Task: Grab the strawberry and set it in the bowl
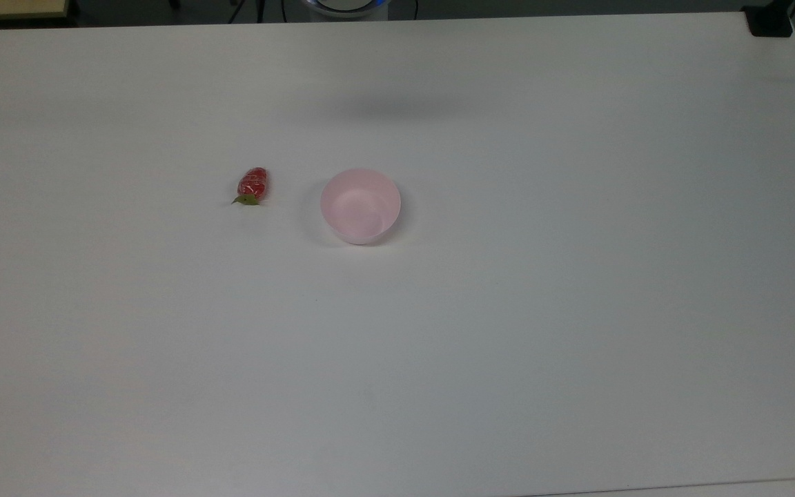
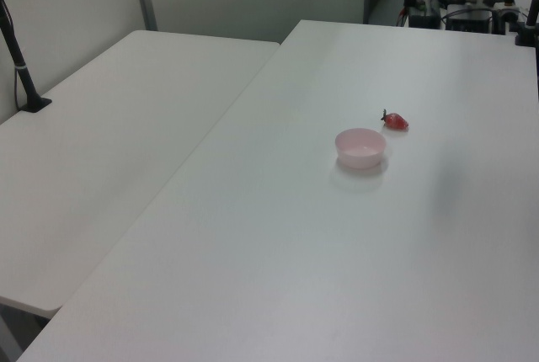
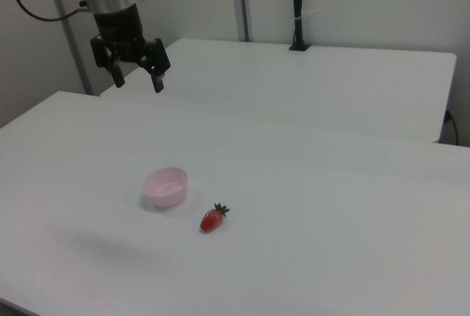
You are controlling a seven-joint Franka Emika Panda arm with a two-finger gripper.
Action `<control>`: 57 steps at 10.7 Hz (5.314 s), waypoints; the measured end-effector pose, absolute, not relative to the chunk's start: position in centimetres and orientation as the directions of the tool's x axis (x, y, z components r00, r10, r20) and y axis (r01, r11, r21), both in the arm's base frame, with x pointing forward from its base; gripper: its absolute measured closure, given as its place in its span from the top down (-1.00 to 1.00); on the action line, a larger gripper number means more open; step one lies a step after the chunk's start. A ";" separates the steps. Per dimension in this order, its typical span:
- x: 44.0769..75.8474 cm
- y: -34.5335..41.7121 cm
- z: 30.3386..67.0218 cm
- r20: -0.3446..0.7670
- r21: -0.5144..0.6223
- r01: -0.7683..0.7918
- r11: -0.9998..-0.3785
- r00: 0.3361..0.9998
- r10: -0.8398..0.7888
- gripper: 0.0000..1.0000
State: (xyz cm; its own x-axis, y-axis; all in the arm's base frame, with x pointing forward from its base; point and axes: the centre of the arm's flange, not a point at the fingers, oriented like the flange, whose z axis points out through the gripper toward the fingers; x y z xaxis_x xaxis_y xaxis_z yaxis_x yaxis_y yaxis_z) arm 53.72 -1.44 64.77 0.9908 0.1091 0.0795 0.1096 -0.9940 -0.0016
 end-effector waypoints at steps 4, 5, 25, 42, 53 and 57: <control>53.7 -1.4 64.8 0.080 -0.002 0.110 -0.994 0.991 0.109 1.00; 53.7 -1.4 64.8 0.080 -0.002 0.110 -0.994 0.991 0.109 1.00; 53.7 -2.5 63.7 0.062 -0.016 0.171 -0.985 0.984 0.170 1.00; 55.6 -12.7 37.5 0.001 0.005 -0.253 -0.968 0.968 -0.253 0.99; 57.7 -10.6 30.6 -0.012 0.019 -0.233 -0.972 0.972 -0.233 0.83; 58.2 -10.0 30.6 -0.009 0.017 -0.245 -0.969 0.969 -0.245 0.43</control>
